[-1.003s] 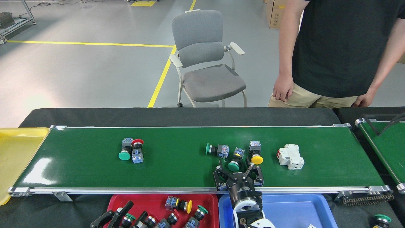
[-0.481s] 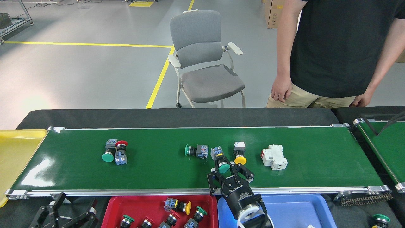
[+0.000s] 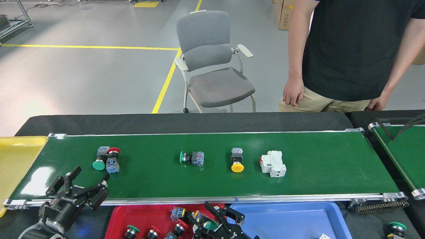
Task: Pick switch part from conveyor to tray
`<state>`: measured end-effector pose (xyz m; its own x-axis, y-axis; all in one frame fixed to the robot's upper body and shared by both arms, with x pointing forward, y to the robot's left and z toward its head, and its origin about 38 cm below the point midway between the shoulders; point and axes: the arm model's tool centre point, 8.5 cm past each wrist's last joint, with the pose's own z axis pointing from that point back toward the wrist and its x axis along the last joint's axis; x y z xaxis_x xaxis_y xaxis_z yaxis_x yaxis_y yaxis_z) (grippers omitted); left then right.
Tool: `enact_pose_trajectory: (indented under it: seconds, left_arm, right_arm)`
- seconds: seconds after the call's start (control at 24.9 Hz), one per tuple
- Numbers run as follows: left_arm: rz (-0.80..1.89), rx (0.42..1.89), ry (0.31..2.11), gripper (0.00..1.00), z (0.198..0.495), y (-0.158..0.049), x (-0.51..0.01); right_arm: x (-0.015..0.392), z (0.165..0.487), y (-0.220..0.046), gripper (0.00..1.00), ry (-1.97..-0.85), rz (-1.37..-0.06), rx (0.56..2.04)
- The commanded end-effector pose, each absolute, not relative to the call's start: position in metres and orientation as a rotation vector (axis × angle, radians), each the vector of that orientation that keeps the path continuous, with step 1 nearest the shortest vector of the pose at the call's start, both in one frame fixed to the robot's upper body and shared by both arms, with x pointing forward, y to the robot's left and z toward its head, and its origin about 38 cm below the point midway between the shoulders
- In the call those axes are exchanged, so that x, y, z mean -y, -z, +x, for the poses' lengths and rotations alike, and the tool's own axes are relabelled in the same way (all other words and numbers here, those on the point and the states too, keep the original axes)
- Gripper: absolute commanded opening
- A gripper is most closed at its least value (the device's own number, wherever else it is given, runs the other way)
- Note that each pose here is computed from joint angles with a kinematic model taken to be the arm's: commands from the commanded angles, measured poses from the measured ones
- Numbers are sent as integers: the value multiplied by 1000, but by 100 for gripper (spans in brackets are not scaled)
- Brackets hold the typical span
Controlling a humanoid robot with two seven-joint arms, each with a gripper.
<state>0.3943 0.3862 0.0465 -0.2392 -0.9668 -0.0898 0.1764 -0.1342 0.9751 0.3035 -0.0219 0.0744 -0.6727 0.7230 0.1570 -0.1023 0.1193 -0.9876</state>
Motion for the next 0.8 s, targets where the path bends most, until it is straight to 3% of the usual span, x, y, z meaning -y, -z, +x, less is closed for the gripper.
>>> enact_pose_trajectory:
  seconds: [0.0,0.16,0.32,0.52,0.76]
  left_arm:
    - [1033,1150,1560,100,401,-54,-395]
    - [1023,1133,1547,100,405,-51,-400]
    - [1011,1108,1514,100,414,-46,-404]
    - [1017,1009,1467,100,432,-39,-419]
    - [1104,827,1407,98,465,-43,-430]
  right_arm:
    - [36,324,-91,100,-1511,-708,1723]
    - [82,354,-98,100,-1287,-913,1547]
    - [133,359,-93,100,-1099,-1116,1407]
    - [159,307,-49,100,-1180,-1073,1300]
    - [156,306,-53,100,-1185,-1063,1329]
